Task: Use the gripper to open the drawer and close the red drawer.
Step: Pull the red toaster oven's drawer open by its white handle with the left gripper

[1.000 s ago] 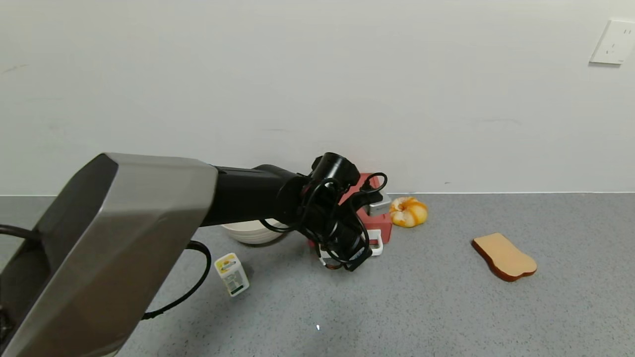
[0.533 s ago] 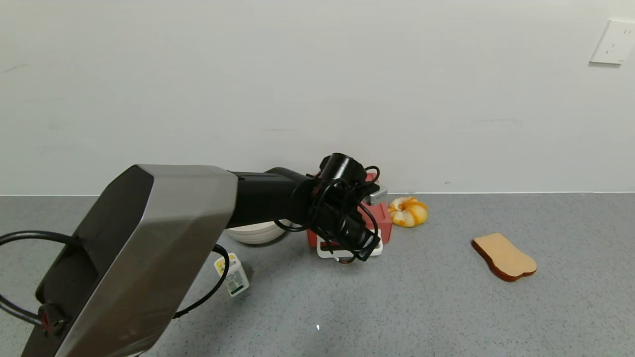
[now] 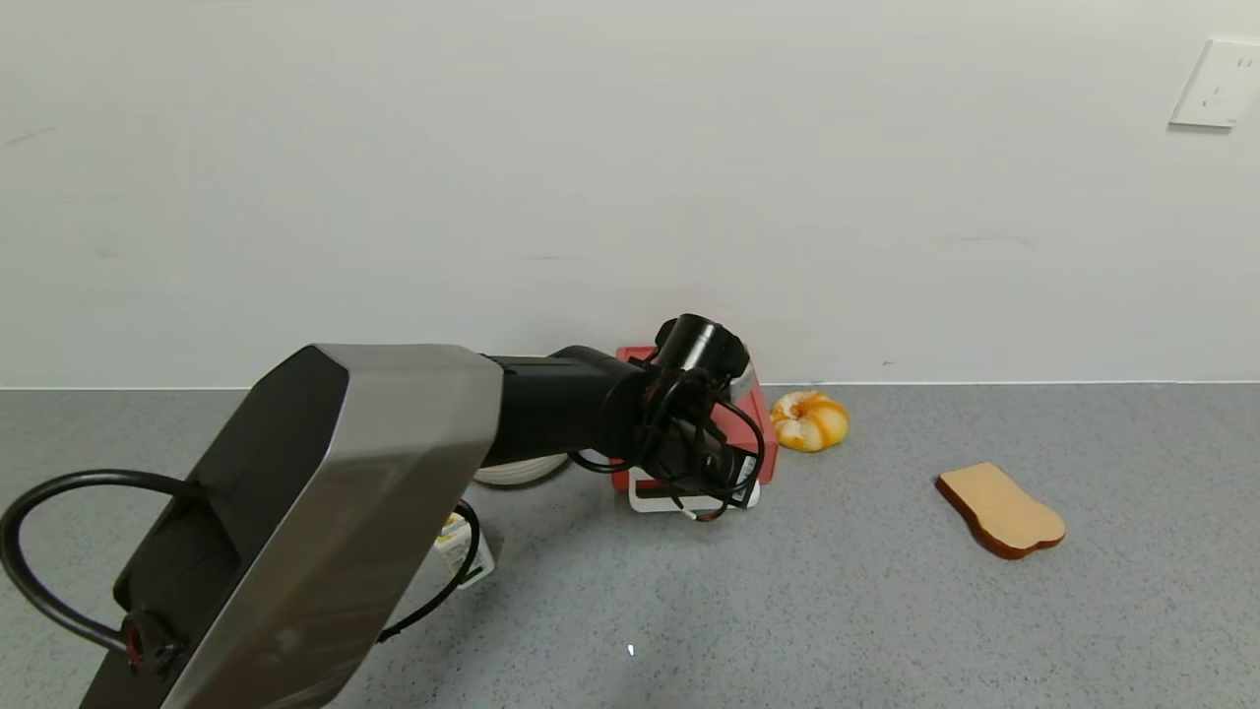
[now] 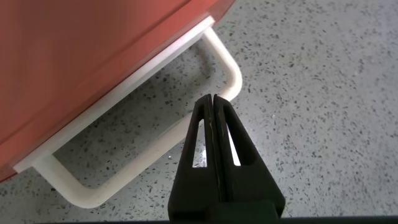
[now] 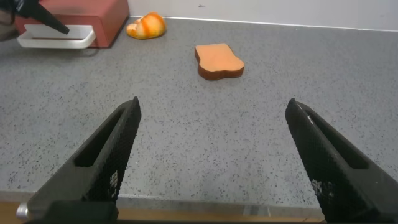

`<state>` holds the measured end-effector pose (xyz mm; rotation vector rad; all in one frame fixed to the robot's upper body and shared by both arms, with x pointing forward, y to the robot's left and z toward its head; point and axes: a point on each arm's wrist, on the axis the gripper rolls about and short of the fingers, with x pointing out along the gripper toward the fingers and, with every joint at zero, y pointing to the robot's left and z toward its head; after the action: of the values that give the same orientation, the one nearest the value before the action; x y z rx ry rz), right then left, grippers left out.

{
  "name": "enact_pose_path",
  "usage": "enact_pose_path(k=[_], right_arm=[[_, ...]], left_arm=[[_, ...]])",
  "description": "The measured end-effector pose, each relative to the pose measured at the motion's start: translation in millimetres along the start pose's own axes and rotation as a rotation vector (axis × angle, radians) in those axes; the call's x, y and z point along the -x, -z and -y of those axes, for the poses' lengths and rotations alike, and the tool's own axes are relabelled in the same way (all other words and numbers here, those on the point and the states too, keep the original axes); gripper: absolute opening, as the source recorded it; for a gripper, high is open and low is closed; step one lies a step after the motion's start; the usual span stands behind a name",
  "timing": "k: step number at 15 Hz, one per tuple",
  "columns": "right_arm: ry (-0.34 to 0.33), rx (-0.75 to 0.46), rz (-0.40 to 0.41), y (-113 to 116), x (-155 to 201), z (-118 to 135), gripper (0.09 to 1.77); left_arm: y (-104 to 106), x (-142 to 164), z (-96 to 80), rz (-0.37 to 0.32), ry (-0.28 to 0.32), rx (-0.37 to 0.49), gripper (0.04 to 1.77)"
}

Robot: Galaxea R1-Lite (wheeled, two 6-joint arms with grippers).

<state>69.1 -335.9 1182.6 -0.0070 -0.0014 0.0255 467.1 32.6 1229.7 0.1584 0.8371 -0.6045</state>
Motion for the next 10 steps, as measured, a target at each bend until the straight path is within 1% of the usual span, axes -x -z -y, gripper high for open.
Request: enact_pose_path(k=[3, 6, 10], right_arm=[[-0.001, 0.000, 0.000, 0, 0, 0, 1.71], [-0.001, 0.000, 0.000, 0, 0, 0, 1.71], [0.000, 0.000, 0.000, 0, 0, 0, 1.71]], left_arm=[[3, -7, 2.1, 0.002, -0.080, 0.034, 0.11], [2, -12, 4.1, 0.037, -0.089, 0.072, 0.11], [4, -17, 4.5, 0.034, -0.091, 0.079, 0.11]])
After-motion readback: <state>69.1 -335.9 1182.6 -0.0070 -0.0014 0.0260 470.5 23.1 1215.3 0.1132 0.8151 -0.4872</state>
